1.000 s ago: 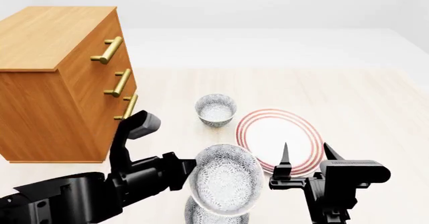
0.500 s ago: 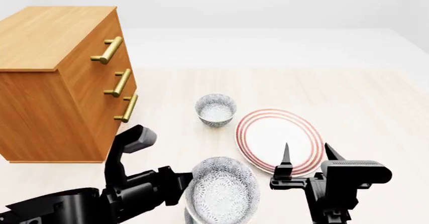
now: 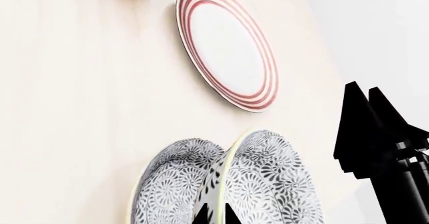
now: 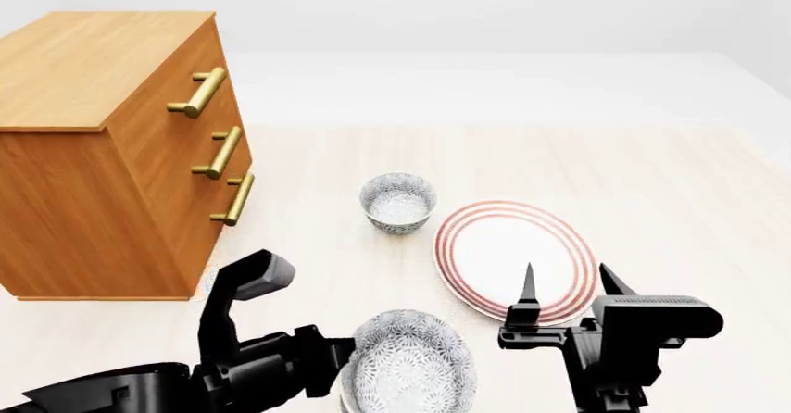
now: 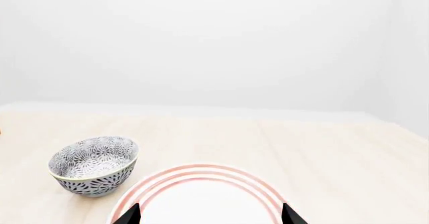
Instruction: Stack the bowl in the middle on the bowl at the back.
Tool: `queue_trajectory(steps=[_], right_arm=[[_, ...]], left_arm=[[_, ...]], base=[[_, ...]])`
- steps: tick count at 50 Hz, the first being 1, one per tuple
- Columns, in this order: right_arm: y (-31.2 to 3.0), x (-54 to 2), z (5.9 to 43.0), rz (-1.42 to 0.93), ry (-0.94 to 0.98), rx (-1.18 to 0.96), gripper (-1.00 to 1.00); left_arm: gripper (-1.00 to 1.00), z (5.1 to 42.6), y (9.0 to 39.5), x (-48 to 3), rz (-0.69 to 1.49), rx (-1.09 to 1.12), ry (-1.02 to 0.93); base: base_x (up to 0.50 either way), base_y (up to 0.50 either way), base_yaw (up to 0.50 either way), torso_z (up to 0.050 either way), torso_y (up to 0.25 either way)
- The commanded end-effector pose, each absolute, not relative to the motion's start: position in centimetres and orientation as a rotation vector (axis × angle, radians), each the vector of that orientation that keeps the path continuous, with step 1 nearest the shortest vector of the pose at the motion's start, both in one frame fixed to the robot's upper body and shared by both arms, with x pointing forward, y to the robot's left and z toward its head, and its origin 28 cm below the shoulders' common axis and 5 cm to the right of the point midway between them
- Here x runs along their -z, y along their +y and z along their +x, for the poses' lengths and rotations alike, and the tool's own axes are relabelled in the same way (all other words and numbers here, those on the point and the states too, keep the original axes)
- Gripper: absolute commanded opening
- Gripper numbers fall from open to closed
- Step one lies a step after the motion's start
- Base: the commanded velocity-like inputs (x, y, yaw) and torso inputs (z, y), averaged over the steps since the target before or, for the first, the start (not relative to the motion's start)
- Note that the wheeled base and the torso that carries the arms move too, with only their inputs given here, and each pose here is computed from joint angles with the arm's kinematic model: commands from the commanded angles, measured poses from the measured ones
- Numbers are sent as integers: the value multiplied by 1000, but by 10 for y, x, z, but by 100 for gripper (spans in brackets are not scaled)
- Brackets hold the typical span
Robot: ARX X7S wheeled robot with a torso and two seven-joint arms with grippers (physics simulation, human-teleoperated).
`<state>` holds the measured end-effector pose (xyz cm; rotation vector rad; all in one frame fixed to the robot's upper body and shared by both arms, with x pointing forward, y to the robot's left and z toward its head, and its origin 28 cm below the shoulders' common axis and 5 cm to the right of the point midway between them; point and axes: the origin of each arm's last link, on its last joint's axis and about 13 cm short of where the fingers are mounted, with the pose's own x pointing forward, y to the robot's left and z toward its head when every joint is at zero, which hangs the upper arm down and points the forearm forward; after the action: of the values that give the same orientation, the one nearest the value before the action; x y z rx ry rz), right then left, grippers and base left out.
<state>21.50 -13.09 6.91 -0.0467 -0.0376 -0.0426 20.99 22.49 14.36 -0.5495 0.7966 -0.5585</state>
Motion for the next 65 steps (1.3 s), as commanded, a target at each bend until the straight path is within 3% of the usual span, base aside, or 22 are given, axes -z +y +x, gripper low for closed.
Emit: queue_trajectory(steps=[1, 38, 65], right_arm=[[-131, -68, 215, -46, -36, 43, 100], [-132, -65, 215, -41, -29, 47, 100], [-130, -64, 217, -40, -25, 46, 100]], left_arm=[[-100, 211, 225, -139, -574, 570, 807], [-100, 218, 221, -126, -602, 577, 859], [-100, 218, 226, -132, -626, 564, 794]], base=[[0, 0, 0, 0, 10], [0, 0, 0, 0, 0], [0, 0, 0, 0, 0]])
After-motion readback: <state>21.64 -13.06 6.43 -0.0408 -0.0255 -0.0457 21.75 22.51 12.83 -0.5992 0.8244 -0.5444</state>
